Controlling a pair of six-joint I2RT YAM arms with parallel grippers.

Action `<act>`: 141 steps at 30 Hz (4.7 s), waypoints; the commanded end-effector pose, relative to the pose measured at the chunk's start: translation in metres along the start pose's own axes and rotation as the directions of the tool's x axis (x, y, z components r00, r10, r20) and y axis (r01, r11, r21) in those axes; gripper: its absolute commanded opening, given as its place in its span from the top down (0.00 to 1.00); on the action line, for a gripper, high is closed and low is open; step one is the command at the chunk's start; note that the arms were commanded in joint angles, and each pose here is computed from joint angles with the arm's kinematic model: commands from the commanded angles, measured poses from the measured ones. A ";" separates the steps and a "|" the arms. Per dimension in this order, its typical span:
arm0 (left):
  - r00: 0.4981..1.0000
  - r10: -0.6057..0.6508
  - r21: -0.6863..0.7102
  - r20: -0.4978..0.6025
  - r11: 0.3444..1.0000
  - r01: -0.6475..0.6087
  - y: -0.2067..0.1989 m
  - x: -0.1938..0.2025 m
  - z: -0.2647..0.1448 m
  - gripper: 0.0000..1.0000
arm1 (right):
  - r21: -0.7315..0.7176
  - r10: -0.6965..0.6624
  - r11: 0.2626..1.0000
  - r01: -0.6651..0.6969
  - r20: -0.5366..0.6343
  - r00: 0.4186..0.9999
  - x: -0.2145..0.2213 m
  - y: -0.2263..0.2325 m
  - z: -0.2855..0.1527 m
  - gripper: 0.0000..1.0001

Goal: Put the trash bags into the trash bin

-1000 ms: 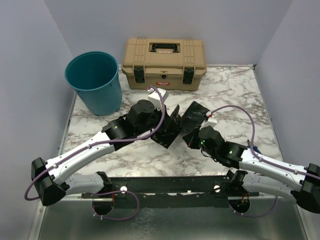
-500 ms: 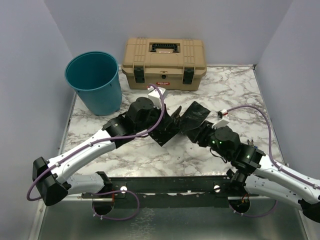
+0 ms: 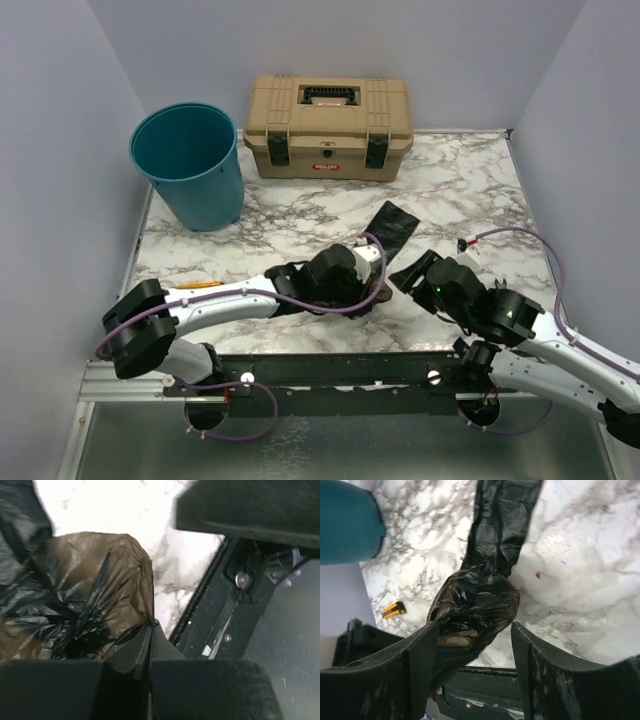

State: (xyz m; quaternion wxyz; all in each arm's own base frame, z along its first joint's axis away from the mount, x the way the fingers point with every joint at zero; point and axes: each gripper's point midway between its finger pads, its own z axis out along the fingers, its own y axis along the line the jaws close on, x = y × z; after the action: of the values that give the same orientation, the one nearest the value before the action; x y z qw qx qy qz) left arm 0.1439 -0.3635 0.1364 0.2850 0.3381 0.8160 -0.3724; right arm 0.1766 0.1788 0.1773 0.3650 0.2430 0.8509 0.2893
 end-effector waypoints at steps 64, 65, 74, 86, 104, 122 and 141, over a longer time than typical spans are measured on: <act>0.962 0.072 -0.223 -0.264 0.966 -0.133 0.067 0.038 -0.005 0.76 | -0.004 0.031 0.999 -0.035 -0.359 0.933 0.107 -0.045 0.038 0.99; 0.969 0.061 -0.248 -0.240 0.961 -0.122 0.070 0.031 -0.008 0.81 | 0.003 0.025 1.000 -0.025 -0.351 0.936 0.105 -0.048 0.038 0.99; 0.999 -0.047 -0.449 -0.007 0.893 0.039 0.119 -0.021 -0.064 0.93 | 0.084 -0.042 0.994 0.067 -0.275 0.961 0.087 -0.062 0.039 0.99; 0.984 -0.136 -0.658 0.116 0.731 0.179 0.173 -0.025 -0.126 1.00 | 0.170 -0.034 0.983 0.065 -0.182 0.983 0.067 -0.080 0.034 0.99; 0.990 -0.144 -0.205 -0.001 0.969 0.141 0.105 -0.009 -0.083 0.09 | 0.040 -0.162 0.985 0.169 -0.144 0.976 0.050 -0.041 0.033 0.99; 0.977 -0.023 -0.026 -0.210 1.000 0.018 0.074 0.020 0.008 0.25 | -0.271 -0.298 0.912 0.309 0.082 0.951 -0.011 0.029 -0.028 0.99; 0.986 -0.023 -0.226 0.165 0.972 0.061 0.065 -0.085 -0.024 0.86 | 0.017 -0.446 0.895 0.446 0.004 0.895 -0.024 0.002 -0.021 0.99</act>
State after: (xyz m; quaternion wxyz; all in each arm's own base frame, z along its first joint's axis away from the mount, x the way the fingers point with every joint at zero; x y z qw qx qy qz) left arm 0.2159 -0.3501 0.1373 0.3018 0.3032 0.8462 -0.3176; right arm 0.1735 0.1811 0.2335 0.4493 0.0184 0.8479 0.2808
